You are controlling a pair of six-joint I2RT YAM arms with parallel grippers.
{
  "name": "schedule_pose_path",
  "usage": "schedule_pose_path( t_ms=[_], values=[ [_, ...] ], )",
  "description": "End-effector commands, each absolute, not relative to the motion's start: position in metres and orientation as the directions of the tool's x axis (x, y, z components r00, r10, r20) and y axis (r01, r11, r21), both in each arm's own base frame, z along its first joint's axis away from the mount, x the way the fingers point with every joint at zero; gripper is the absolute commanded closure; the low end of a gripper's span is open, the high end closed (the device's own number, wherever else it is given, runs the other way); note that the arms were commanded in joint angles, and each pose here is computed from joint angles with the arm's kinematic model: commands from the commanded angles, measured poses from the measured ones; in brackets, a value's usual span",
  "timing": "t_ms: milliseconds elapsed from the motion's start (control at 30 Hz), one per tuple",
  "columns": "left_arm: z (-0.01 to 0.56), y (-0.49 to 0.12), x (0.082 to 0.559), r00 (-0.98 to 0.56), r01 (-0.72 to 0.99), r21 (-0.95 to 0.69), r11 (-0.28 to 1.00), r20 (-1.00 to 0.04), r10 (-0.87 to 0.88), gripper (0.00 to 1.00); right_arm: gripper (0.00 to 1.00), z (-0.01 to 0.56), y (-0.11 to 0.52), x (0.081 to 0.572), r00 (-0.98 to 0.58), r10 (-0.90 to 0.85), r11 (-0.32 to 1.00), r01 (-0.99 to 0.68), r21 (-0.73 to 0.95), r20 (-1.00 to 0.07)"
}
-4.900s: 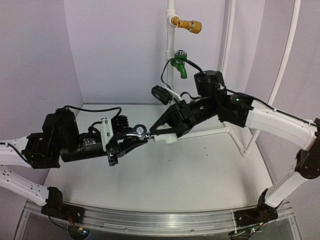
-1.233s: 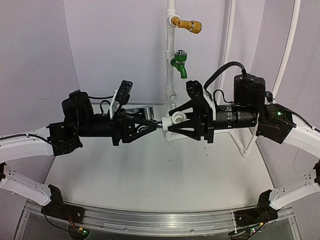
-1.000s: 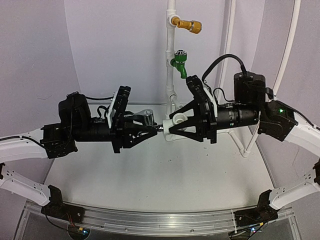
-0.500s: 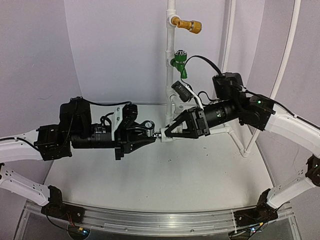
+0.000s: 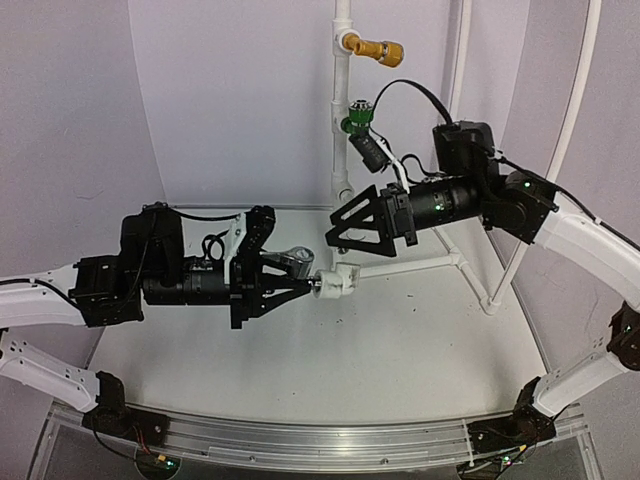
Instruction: Install the water faucets
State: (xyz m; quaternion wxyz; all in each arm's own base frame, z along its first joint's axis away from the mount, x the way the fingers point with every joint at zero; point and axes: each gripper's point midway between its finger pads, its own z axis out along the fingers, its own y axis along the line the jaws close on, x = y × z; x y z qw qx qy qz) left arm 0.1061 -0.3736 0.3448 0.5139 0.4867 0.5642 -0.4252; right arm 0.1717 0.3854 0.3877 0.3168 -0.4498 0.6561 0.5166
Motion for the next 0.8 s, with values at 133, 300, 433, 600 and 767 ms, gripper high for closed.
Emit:
schedule_pose_path(
  t_ms=[133,300,433,600,767],
  values=[
    [0.411,-0.342,0.127,-0.369,0.912,-0.404,0.075,-0.885,-0.284,1.0,0.02,0.423,0.348,0.187,0.143,-0.246,0.166,-0.968,-0.188,-0.959],
    [0.422,-0.343,0.131,-0.538,0.83,-0.555,-0.057,-0.77,-0.343,1.0,0.02,0.433,0.327,0.186,0.494,-0.273,0.184,-0.815,-0.549,-0.825],
    [0.426,-0.347,0.129,-0.618,0.779,-0.61,-0.144,-0.708,-0.343,1.0,0.02,0.429,0.326,0.175,0.726,-0.304,0.1,-0.62,-0.778,-0.617],
    [0.428,-0.351,0.126,-0.68,0.731,-0.648,-0.213,-0.666,-0.307,1.0,0.02,0.415,0.341,0.153,0.877,-0.313,-0.019,-0.389,-0.921,-0.364],
    [0.427,-0.357,0.119,-0.712,0.703,-0.662,-0.262,-0.655,-0.253,1.0,0.06,0.403,0.352,0.146,0.934,-0.302,-0.077,-0.223,-0.972,-0.19]
  ],
)
